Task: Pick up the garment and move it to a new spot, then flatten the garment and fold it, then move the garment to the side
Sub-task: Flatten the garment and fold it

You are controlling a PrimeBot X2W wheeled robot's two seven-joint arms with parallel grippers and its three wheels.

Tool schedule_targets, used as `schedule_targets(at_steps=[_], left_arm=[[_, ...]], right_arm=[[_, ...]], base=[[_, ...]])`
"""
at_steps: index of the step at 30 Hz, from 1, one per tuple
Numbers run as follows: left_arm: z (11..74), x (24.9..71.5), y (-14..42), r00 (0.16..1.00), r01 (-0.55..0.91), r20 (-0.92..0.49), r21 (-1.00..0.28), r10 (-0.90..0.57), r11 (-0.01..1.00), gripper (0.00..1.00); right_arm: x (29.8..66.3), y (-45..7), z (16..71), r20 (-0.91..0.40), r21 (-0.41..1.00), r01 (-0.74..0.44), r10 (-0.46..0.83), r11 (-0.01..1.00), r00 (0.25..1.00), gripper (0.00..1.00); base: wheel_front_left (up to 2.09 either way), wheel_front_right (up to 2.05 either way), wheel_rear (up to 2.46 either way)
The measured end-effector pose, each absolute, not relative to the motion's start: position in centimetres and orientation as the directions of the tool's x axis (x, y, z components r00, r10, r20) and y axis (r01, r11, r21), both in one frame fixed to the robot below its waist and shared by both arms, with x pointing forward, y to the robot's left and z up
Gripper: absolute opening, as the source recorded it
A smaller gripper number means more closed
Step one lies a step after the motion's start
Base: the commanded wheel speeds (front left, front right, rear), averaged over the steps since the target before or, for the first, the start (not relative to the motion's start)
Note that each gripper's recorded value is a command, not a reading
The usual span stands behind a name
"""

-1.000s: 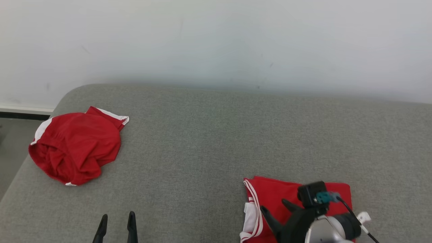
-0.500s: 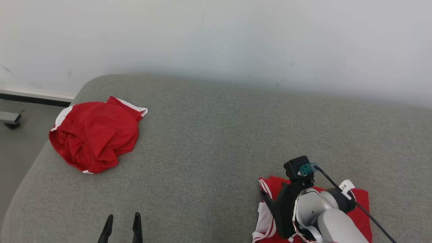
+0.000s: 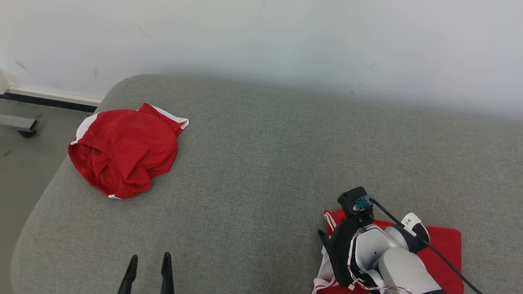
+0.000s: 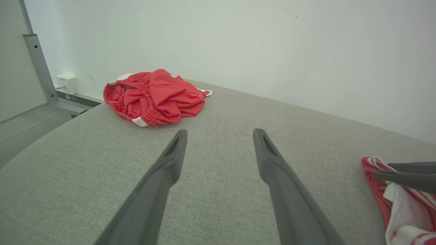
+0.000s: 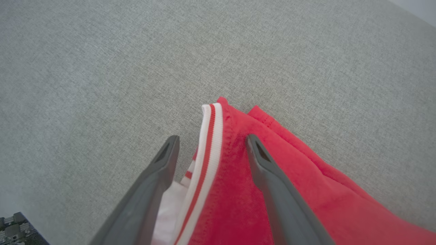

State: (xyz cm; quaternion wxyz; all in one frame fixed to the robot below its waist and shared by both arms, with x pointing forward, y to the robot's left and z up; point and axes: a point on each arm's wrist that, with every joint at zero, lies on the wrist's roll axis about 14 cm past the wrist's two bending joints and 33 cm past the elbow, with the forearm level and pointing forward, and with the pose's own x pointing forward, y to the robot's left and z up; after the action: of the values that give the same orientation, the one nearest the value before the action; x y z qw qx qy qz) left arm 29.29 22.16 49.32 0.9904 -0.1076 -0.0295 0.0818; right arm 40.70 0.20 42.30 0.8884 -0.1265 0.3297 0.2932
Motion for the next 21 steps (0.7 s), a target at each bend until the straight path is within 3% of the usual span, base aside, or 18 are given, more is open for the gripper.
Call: schedule_targets(at_steps=[4,5,7,9,12,21], left_arm=[[49.3,29.5,22.3,0.984,-0.16,0.037,-0.216,0.172,0.963,1.0],[49.2,29.5,22.3,0.984,-0.161,0.036,-0.216,0.172,0.963,1.0],[49.3,29.6,22.2,0.985,-0.16,0.036,-0.216,0.171,0.963,1.0],[49.3,29.7,22.2,0.985,-0.159,0.037,-0.216,0.171,0.963,1.0],[49.2,29.8,22.3,0.984,-0.161,0.035,-0.217,0.173,0.963,1.0],[49.1,29.7,22.5,0.983,-0.172,0.028,-0.221,0.182,0.96,1.0]], right_arm=[[40.8,0.4,42.0,-0.663,-0.045,-0.615,0.437,0.787,0.608,1.0],[40.9,0.3,42.0,-0.663,-0.052,-0.615,0.434,0.787,0.611,0.86],[41.0,0.2,41.8,-0.667,-0.058,-0.614,0.427,0.788,0.611,0.42],[41.0,0.1,41.6,-0.669,-0.062,-0.614,0.423,0.787,0.611,0.3],[41.2,0.1,41.6,-0.668,-0.067,-0.612,0.42,0.788,0.614,0.01],[42.5,0.1,42.0,-0.647,-0.075,-0.6,0.419,0.797,0.637,0.0]], base=[[0.0,0.0,0.0],[0.0,0.0,0.0],[0.0,0.0,0.0],[0.0,0.0,0.0],[0.0,0.0,0.0],[0.0,0.0,0.0]])
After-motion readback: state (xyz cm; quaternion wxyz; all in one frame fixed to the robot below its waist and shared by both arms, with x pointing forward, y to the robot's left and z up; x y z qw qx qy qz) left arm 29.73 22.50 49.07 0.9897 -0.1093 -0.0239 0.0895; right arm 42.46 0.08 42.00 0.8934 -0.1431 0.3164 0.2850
